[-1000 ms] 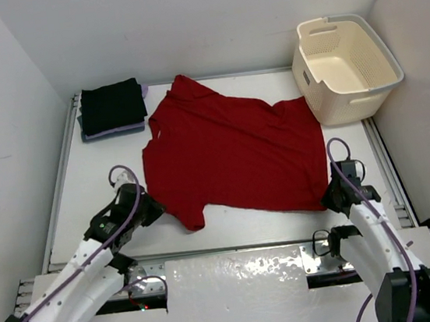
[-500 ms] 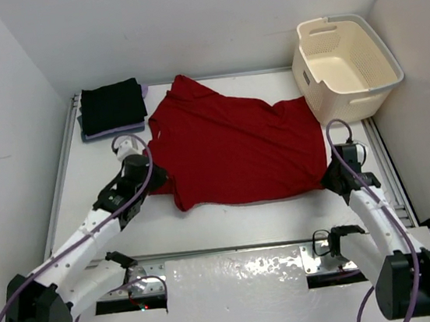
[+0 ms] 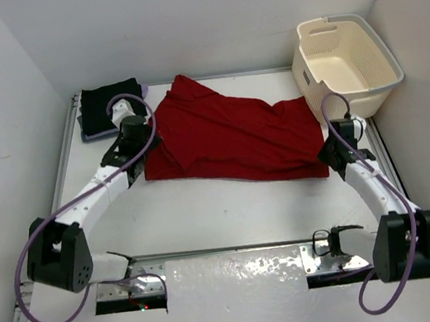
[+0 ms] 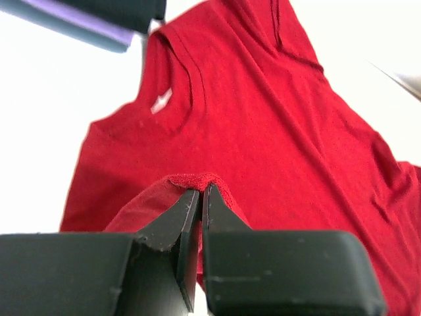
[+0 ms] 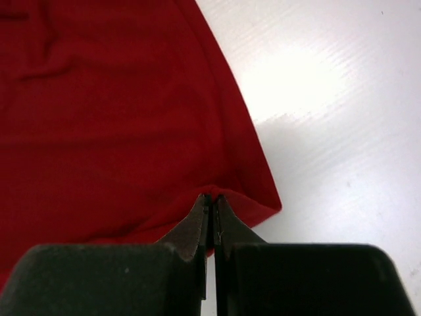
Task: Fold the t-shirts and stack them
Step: Fold the flattened tshirt in 1/3 of the way
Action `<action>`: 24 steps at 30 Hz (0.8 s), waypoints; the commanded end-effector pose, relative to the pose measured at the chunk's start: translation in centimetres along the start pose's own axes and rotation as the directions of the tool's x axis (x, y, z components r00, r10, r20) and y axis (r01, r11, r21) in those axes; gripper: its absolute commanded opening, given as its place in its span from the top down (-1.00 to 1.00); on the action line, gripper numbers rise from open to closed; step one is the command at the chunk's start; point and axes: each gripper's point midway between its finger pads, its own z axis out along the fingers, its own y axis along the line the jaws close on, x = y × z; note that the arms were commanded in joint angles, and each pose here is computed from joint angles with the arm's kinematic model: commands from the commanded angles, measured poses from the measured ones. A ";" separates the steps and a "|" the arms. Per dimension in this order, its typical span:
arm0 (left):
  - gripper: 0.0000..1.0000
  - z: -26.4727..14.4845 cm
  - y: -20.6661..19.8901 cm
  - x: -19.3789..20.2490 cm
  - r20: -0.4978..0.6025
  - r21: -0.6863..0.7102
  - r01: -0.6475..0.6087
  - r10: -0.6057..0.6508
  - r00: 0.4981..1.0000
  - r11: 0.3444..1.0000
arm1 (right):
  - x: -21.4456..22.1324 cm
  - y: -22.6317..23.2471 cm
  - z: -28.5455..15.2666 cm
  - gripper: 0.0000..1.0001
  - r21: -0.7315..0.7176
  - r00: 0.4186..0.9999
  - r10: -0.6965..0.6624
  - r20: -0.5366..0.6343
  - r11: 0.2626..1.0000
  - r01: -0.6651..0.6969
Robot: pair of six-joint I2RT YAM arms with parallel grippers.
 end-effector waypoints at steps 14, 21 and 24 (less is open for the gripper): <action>1.00 9.8 -4.7 -4.3 0.078 0.080 -0.137 0.131 0.988 0.987 | -4.8 2.2 4.2 1.00 0.033 0.995 -0.002 0.104 0.999 -0.002; 0.13 14.9 -4.2 -3.3 0.009 -0.003 -0.179 0.179 0.984 0.984 | -5.6 2.9 5.1 0.43 0.034 0.994 -0.030 0.105 0.999 0.027; -0.56 15.6 -4.6 -3.1 -0.026 0.000 -0.203 0.202 0.979 0.979 | -5.2 3.4 4.6 0.07 -0.008 0.995 -0.032 0.094 0.999 0.033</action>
